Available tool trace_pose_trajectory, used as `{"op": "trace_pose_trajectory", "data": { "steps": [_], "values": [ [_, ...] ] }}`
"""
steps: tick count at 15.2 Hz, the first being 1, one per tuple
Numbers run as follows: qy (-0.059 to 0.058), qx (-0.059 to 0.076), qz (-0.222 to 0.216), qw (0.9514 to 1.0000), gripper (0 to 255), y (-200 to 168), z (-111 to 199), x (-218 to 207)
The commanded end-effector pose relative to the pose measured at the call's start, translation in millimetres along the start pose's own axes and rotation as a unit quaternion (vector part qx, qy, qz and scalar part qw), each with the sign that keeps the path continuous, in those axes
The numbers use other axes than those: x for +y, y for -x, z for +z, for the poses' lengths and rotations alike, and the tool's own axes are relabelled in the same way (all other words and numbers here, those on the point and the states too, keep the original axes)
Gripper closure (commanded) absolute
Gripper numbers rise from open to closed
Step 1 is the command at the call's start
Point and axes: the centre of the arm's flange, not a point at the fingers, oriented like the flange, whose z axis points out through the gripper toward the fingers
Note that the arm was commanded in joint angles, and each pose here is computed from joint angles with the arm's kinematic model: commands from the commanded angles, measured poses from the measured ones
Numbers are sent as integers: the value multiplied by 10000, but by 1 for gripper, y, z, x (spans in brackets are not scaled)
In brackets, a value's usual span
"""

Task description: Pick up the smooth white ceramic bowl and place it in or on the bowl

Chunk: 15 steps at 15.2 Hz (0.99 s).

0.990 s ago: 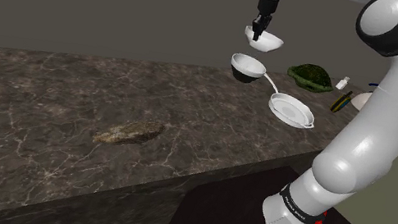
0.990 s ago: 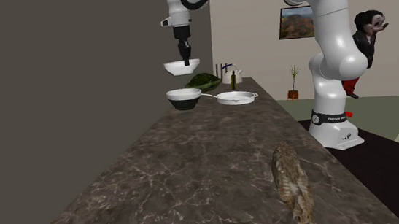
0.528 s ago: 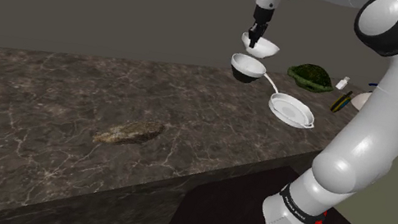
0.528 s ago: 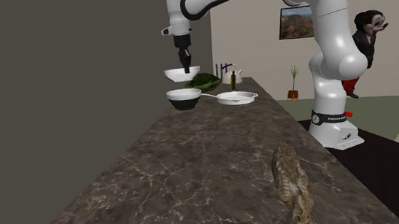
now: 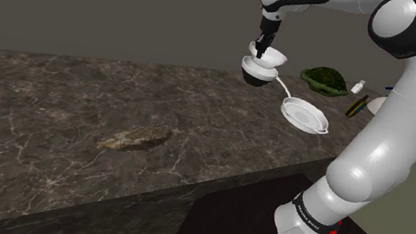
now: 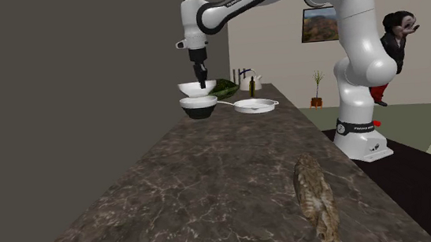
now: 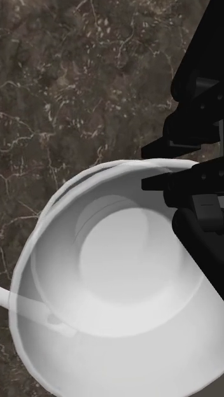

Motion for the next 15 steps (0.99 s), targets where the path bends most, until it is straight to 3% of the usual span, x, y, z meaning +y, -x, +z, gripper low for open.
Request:
{"op": "trace_pose_trajectory", "data": {
  "steps": [1,10,11,15],
  "values": [
    [4,6,1,10000,255,0,10,-2],
    [4,6,1,10000,255,0,16,-3],
    [4,6,1,10000,0,0,16,-3],
    [4,6,1,10000,0,0,16,-3]
  ]
}}
